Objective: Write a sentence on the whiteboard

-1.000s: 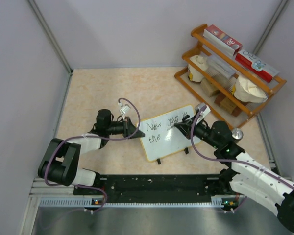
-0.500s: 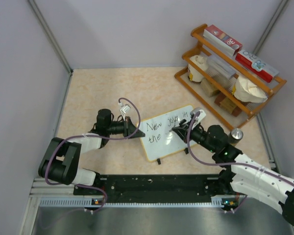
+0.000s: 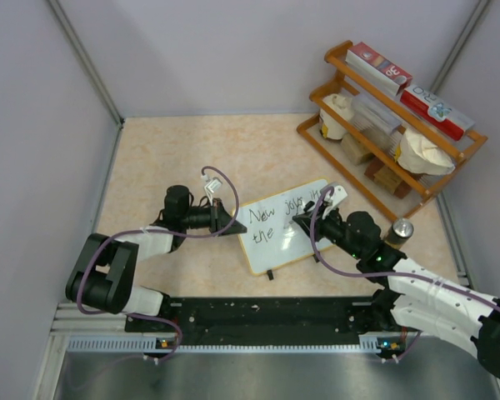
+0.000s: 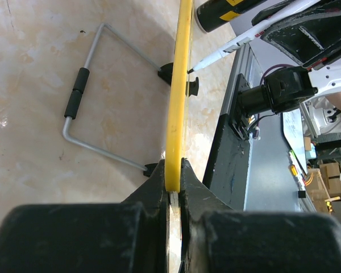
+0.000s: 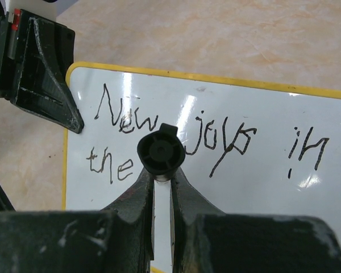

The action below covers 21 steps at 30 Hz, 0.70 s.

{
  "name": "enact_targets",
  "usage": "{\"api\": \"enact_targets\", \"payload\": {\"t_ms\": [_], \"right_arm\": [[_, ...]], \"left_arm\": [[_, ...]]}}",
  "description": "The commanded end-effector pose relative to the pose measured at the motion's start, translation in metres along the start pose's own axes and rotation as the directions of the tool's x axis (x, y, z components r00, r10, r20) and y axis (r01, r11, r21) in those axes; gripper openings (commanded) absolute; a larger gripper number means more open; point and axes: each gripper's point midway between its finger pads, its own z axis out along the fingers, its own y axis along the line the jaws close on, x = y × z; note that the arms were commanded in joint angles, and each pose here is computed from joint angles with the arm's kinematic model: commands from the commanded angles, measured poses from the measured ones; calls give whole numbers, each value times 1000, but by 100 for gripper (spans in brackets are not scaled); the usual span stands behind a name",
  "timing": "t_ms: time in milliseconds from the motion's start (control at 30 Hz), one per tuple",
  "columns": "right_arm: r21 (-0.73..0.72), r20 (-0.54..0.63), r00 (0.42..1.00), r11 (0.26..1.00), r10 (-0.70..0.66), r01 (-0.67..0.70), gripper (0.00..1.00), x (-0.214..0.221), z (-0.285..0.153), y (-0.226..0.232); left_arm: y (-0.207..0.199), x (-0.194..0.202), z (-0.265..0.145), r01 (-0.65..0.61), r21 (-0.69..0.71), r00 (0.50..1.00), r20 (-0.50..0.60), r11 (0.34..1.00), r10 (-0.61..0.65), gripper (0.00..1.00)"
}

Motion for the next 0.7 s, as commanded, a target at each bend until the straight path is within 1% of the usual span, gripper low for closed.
{"api": "enact_targets", "payload": {"t_ms": [0,233,367,400,500,667], "right_arm": [[-10,81,997,1000,5,-4,0,-26,3,6],[-10,98,995,1000,11,-10,0,-31,3,7],[-4,89,996,1000,13,-12,0,-28,3,5],[18,97,995,1000,14,-16,0,-29,3,1],[23,104,994,1000,17,-20,0,-32,2,1],[41,62,998,999,10,-12,0,-23,4,-3]], "left_arm": [[12,-9,3,-103,-37,994,23,994,104,0],[12,-9,3,-101,-32,995,24,994,101,0],[11,-9,3,-102,-27,994,23,994,103,0],[11,-9,3,-104,-27,994,23,994,104,0],[11,-9,3,-101,-27,995,23,995,101,0],[10,-9,3,-101,-24,995,22,995,101,0]]}}
